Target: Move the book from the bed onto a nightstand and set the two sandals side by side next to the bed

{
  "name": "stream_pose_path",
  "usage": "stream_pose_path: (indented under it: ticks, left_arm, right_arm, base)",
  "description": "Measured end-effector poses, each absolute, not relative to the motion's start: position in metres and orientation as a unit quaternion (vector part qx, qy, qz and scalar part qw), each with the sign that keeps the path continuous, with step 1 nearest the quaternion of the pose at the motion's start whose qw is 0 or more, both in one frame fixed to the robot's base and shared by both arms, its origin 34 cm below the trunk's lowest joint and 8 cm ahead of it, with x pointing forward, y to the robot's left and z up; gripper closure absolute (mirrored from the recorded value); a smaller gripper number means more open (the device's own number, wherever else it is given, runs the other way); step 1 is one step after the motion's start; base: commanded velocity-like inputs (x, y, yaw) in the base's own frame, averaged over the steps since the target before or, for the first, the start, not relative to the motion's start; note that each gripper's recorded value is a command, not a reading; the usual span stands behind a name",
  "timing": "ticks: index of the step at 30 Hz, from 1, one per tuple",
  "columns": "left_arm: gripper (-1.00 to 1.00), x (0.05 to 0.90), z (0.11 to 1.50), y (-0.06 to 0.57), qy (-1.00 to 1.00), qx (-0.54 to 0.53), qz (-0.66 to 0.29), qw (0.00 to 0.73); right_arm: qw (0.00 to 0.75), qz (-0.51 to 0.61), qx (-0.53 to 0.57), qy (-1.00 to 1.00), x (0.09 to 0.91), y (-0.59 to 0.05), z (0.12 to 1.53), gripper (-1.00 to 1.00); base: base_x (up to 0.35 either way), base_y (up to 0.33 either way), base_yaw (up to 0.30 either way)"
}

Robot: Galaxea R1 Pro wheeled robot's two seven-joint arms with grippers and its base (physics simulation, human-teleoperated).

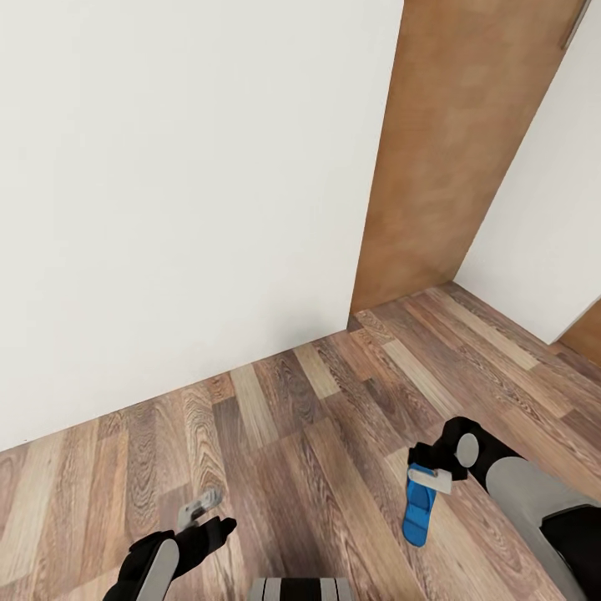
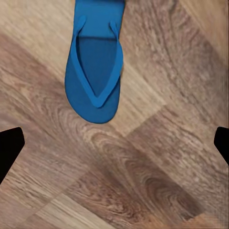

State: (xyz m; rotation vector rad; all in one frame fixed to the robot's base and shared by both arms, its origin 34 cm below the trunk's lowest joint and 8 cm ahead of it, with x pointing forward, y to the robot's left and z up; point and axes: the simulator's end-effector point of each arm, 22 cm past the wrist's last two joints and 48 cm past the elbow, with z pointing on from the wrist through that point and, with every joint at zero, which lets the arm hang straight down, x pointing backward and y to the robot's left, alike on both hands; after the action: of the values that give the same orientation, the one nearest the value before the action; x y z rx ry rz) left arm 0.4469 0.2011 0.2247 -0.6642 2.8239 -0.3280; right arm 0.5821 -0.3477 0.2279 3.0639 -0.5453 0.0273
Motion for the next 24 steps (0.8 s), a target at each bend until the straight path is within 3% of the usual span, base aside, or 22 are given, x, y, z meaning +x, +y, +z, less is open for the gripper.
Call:
stream_pose_path:
  ticks: [6,17,24]
  left_arm:
    - [-1.00,0.438,0.216,0.202,0.962,-0.227,-0.106,0.107]
    - [-1.00,0.417,0.198,0.203,0.964,-0.232,-0.097,0.089]
    - [-1.00,0.426,0.202,0.200,0.961,-0.239,-0.103,0.095]
  right_arm:
    - [0.004,0.012,0.984,-0.175,0.585,-0.344,0.228,-1.00]
    - [0.000,0.015,0.984,-0.176,0.586,-0.342,0.229,-1.00]
    - [0.005,0.010,0.985,-0.175,0.583,-0.344,0.224,-1.00]
  base:
    - [0.028,0.000,0.000]
    - [0.245,0.000,0.000]
    - [0.065,0.000,0.000]
